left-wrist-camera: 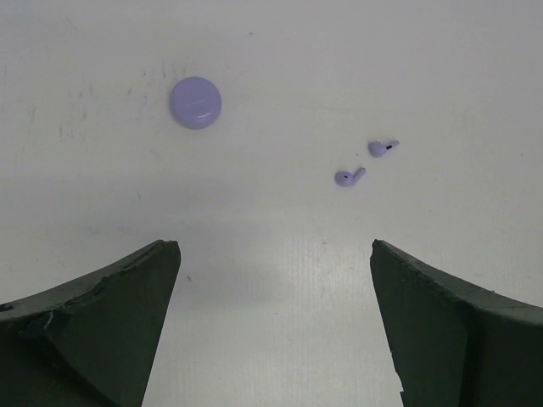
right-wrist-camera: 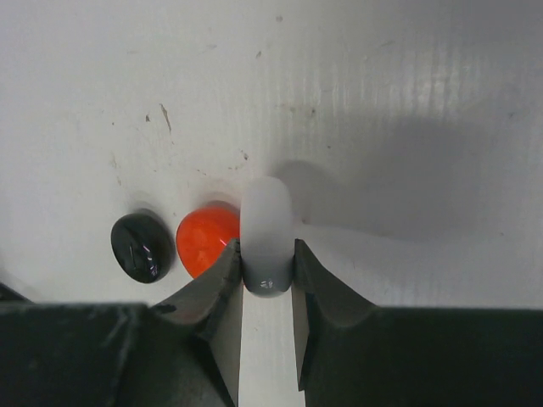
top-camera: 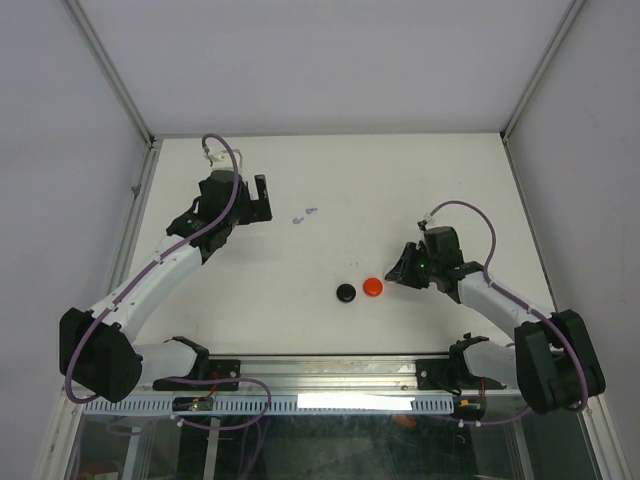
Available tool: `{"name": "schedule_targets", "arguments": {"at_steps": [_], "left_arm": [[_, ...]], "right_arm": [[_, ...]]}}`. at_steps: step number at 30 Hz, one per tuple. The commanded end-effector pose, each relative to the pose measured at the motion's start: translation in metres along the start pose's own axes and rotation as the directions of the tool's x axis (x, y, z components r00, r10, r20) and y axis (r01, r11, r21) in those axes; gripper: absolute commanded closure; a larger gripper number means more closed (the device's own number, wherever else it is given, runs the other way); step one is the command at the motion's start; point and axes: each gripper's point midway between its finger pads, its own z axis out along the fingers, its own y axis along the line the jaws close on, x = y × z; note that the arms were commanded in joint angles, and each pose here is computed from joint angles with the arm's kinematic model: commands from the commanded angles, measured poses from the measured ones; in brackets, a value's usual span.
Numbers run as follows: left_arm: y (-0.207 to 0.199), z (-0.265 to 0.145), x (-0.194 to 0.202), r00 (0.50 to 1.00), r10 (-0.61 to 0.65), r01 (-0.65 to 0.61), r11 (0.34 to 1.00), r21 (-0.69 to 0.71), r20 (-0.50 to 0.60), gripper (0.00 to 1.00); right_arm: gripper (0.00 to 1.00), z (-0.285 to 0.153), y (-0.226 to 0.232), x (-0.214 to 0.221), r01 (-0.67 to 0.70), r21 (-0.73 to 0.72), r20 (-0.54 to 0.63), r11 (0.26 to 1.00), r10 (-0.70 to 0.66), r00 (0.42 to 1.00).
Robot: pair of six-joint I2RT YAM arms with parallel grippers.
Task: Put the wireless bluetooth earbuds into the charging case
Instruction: Place the charging case at the center of the board, then pick up the charging case at the center of the board.
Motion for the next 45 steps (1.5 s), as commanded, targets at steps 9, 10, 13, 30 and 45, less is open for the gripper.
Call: {"name": "schedule_targets", "arguments": {"at_steps": [9,10,13,30,45], "left_arm": [[0.013,0.01,-0.003,0.998,-0.07,0.07,0.997,-0.029,-0.001,0.01],[0.013,0.011,-0.002,0.997,-0.074,0.074,0.997,-0.032,-0.003,0.01],[0.012,0.015,0.0,0.996,-0.087,0.086,0.996,-0.029,-0.016,0.01],[0.062,0.107,-0.003,0.976,-0.178,0.146,0.962,-0.23,-0.125,0.01],[0.083,0.199,0.014,0.945,-0.124,0.045,0.966,-0.254,-0.304,0.05]], "right_arm": [[0.63,0.005,0.008,0.02,-0.05,-0.058,-0.121,0.997,0.043,0.992],[0.58,0.003,0.006,0.019,-0.052,-0.046,-0.108,0.998,0.047,0.993],[0.45,-0.004,-0.002,0.016,-0.057,0.006,-0.064,0.998,0.057,0.996],[0.21,-0.07,0.011,-0.041,0.086,0.066,0.204,0.994,-0.098,0.974],[0.2,-0.09,0.035,-0.06,0.162,-0.024,0.327,0.986,-0.145,0.934]]}}
